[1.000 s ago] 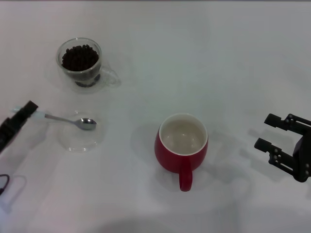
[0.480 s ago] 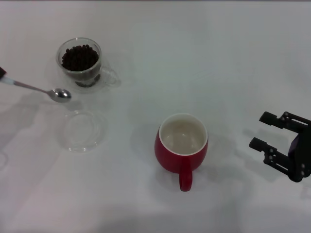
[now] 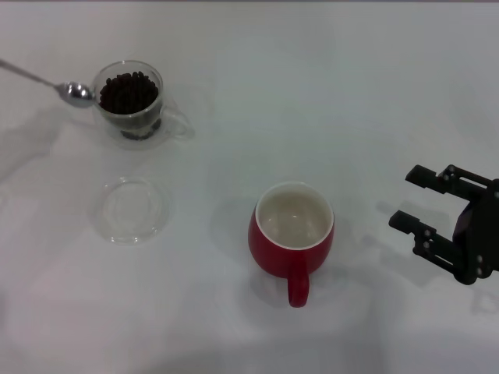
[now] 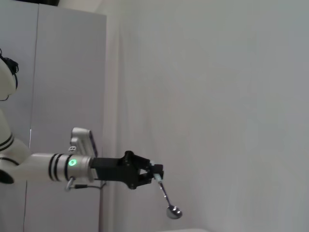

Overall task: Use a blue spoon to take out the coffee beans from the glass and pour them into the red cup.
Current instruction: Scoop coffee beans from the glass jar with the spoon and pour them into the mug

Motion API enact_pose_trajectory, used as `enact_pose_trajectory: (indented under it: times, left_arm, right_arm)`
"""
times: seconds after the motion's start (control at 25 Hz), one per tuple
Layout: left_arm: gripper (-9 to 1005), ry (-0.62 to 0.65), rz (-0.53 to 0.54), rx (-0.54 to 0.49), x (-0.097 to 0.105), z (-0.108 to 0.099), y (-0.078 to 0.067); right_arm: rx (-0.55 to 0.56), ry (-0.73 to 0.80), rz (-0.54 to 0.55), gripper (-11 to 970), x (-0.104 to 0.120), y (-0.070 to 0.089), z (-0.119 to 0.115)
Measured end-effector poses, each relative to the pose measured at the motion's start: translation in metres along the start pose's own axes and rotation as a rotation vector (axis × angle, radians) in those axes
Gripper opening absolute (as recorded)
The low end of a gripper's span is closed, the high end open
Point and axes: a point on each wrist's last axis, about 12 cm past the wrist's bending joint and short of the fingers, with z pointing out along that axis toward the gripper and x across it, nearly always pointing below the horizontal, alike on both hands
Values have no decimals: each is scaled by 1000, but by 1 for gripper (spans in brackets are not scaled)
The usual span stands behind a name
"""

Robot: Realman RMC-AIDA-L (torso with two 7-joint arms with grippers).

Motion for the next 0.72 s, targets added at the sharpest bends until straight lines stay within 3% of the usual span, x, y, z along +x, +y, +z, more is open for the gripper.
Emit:
enact_pose_trajectory:
  times: [0.04, 0.2, 0.72]
  left_arm:
    - [131, 23, 8, 1, -14, 13, -1]
    - [130, 63, 18, -40, -28, 36, 1]
    - [131, 224, 81, -203, -39, 111, 4]
  right_arm:
    - [-1, -5, -1, 561, 0, 0, 1]
    - [3, -31, -5, 561, -3, 0, 1]
    - [14, -75, -27, 561, -8, -1, 2]
